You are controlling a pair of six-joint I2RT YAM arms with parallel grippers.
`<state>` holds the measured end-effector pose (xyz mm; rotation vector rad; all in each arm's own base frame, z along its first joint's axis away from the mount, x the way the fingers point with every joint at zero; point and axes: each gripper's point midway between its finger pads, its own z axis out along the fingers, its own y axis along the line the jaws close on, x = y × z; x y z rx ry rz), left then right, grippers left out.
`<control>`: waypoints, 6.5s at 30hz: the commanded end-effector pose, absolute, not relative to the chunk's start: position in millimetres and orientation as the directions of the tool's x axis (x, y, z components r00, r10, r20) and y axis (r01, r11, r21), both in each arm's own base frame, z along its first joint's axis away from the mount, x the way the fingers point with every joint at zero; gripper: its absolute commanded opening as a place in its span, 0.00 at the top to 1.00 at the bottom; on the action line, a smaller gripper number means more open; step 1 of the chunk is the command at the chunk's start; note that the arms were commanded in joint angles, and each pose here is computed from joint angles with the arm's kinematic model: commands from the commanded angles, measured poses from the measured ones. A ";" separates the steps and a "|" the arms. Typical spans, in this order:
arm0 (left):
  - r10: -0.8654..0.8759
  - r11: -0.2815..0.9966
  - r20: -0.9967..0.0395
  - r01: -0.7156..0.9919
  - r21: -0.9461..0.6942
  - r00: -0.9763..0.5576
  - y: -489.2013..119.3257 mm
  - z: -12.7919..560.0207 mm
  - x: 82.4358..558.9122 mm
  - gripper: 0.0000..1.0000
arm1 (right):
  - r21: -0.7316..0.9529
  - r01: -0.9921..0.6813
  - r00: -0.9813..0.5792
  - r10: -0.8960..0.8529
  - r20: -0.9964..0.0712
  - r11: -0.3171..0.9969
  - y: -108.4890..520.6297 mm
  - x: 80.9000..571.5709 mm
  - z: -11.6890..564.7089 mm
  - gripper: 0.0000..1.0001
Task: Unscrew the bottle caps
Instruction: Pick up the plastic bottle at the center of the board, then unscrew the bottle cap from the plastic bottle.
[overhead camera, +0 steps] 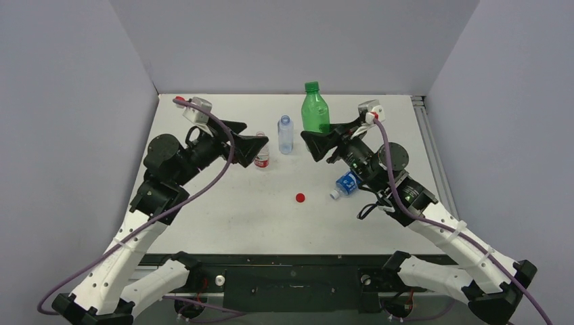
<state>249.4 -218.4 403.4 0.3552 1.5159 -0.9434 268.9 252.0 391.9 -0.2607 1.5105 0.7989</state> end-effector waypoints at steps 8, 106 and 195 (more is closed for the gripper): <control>-0.505 0.250 -0.781 0.804 -0.539 -0.367 -225.0 489.9 209.4 0.03 | 0.305 -0.809 -0.095 0.400 -0.912 0.502 315.8 204.5 460.9 0.78; -0.048 0.327 -0.997 0.943 -0.066 -0.053 -237.0 368.9 198.8 0.65 | 0.275 -0.811 -0.169 0.243 -0.955 0.516 372.3 202.7 487.6 1.00; -0.206 0.078 -0.968 0.984 -0.161 -0.142 -250.1 419.8 141.4 1.00 | 0.079 -0.986 -0.064 0.106 -0.992 0.144 359.8 166.6 507.8 1.00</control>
